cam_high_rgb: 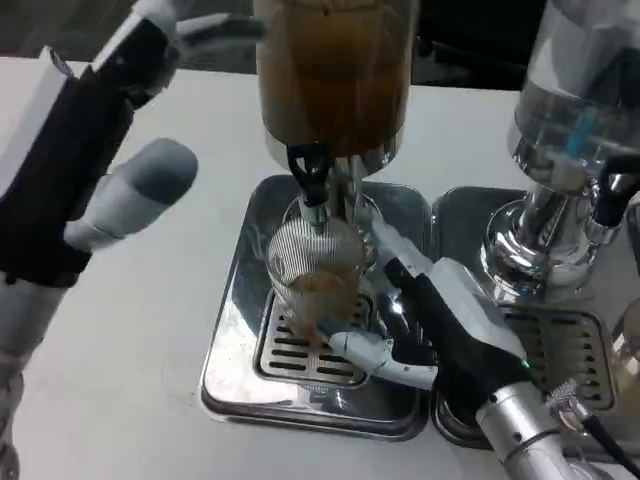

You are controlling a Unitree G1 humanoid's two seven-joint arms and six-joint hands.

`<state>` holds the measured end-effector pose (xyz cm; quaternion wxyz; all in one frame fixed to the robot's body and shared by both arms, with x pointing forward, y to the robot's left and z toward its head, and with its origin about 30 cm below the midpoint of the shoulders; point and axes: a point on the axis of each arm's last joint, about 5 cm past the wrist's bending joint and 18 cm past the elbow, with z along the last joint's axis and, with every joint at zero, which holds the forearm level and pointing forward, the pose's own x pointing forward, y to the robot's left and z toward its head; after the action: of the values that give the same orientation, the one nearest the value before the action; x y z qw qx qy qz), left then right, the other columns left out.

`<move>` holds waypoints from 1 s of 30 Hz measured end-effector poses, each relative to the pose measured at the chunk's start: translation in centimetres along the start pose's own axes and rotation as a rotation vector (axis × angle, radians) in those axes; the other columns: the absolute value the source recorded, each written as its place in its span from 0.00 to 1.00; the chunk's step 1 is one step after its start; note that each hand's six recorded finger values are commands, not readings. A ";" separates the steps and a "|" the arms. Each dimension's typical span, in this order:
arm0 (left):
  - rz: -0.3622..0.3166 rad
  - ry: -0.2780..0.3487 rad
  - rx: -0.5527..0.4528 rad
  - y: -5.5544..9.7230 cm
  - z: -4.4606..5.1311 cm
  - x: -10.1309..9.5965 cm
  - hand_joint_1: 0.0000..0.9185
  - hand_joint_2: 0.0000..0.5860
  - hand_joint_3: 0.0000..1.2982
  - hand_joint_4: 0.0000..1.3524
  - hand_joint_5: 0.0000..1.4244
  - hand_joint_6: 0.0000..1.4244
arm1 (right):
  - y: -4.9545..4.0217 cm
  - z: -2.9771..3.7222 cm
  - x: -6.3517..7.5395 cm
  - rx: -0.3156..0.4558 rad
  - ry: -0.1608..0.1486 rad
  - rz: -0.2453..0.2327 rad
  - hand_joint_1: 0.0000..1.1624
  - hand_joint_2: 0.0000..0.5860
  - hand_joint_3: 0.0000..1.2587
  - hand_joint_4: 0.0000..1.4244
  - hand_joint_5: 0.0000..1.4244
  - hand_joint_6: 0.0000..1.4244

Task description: Grasp the cup under the faucet to collect the drink, then remove the cup.

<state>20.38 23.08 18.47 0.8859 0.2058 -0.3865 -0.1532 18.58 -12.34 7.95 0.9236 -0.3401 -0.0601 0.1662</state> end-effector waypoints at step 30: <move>0.029 0.725 0.059 -4.0 -3.61 -14.7 0.00 0.18 0.01 0.00 0.07 0.00 | 0.24 0.03 0.7 0.027 -0.026 0.018 0.39 0.45 0.00 0.00 0.00 0.00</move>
<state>13.02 26.83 5.17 0.9611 0.2666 -0.0546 -0.0466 19.14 -11.92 7.82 0.9257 -0.3260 -0.0667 0.1798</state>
